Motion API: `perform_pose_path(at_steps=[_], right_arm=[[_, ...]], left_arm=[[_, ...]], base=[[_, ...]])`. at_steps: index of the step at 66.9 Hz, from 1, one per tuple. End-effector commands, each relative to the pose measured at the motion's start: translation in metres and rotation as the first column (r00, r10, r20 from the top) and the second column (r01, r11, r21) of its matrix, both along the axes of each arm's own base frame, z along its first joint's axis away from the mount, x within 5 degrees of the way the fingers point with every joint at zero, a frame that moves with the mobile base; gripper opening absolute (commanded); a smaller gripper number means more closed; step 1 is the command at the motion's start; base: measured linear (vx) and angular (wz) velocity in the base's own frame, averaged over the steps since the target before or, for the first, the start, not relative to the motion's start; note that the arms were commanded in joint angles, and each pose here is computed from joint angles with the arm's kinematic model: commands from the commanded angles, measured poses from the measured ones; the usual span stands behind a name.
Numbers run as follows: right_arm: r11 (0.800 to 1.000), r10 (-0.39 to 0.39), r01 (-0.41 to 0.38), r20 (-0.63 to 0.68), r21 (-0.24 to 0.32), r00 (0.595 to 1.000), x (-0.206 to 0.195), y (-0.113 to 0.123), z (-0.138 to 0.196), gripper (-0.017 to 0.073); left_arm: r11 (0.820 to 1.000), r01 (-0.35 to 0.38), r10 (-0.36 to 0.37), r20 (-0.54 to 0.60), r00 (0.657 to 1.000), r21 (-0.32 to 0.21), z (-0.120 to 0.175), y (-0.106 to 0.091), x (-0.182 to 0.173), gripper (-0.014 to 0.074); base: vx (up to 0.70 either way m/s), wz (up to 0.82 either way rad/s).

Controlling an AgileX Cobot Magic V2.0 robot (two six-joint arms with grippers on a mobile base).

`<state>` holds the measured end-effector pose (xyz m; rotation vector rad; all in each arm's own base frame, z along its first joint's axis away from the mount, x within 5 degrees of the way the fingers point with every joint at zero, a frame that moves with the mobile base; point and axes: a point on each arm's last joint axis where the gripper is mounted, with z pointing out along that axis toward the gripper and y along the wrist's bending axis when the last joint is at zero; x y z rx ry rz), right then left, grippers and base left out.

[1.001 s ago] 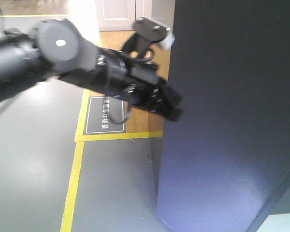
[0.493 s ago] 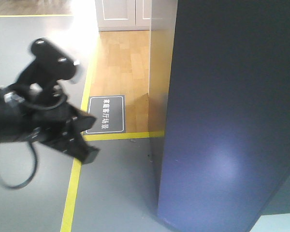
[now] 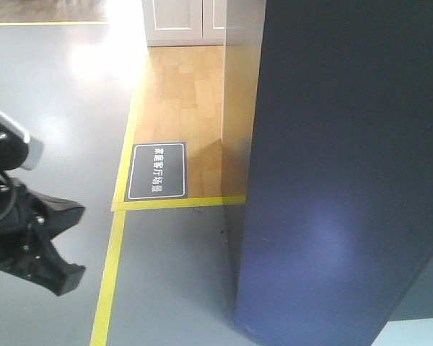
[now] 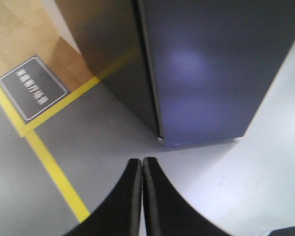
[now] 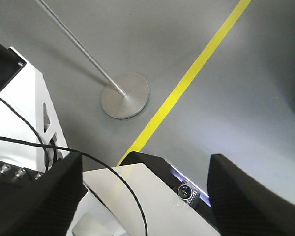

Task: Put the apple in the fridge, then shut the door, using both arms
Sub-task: 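Bring the right gripper against the front of the fridge door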

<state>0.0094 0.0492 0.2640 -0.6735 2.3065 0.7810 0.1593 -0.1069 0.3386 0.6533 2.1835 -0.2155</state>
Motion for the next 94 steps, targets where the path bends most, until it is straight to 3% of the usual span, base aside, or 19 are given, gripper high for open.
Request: perform_pose_path(at_steps=[1, 13, 24, 35, 49, 62, 72, 84, 89, 94], right_arm=[[0.997, -0.034, 0.03, 0.061, 0.064, 0.998, 0.005, 0.002, 0.012, 0.0504], [0.996, -0.086, 0.086, 0.046, 0.011, 0.995, 0.016, 0.001, 0.009, 0.0405], [0.994, -0.1, 0.098, -0.037, -0.039, 0.994, 0.032, 0.007, 0.004, 0.0204], [0.989, -0.139, 0.138, -0.013, -0.052, 0.99, 0.053, 0.013, 0.003, -0.0012], [0.97, -0.204, 0.215, 0.101, -0.11, 0.974, 0.082, 0.013, 0.01, -0.0006], [0.912, -0.341, 0.383, 0.253, -0.143, 0.906, 0.109, 0.006, 0.037, -0.0006], [0.867, -0.386, 0.465, 0.347, -0.18, 0.855, 0.126, 0.001, 0.054, -0.0006], [0.839, -0.37, 0.48, 0.378, -0.256, 0.848, 0.151, 0.005, 0.062, -0.0003], [0.817, -0.379, 0.494, 0.368, -0.299, 0.849, 0.166, 0.003, 0.062, -0.0003], [0.781, -0.427, 0.541, 0.365, -0.313, 0.828, 0.182, -0.007, 0.066, -0.0003]], left_arm=[[0.999, -0.011, 0.014, 0.088, 0.996, -0.033, 0.013, 0.002, 0.0, -0.0006], [1.0, -0.012, 0.014, 0.084, 0.996, -0.029, 0.012, 0.002, 0.001, -0.0006], [1.0, -0.012, 0.014, 0.084, 0.996, -0.029, 0.012, 0.002, 0.001, -0.0006], [1.0, -0.012, 0.014, 0.084, 0.996, -0.029, 0.012, 0.002, 0.001, -0.0006], [1.0, -0.012, 0.014, 0.084, 0.996, -0.029, 0.012, 0.002, 0.001, -0.0006], [1.0, -0.012, 0.014, 0.084, 0.996, -0.029, 0.012, 0.002, 0.001, -0.0006], [1.0, -0.011, 0.014, 0.085, 0.996, -0.029, 0.012, 0.002, 0.001, -0.0006], [0.999, -0.011, 0.014, 0.085, 0.996, -0.03, 0.012, 0.002, 0.001, -0.0006], [0.999, -0.011, 0.014, 0.086, 0.996, -0.03, 0.013, 0.002, 0.001, -0.0006], [0.999, -0.011, 0.014, 0.086, 0.996, -0.03, 0.013, 0.002, 0.001, -0.0006]], base=[[0.0, 0.0], [0.0, 0.0], [0.0, 0.0], [0.0, 0.0], [0.0, 0.0], [0.0, 0.0], [0.0, 0.0], [0.0, 0.0], [0.0, 0.0], [0.0, 0.0]])
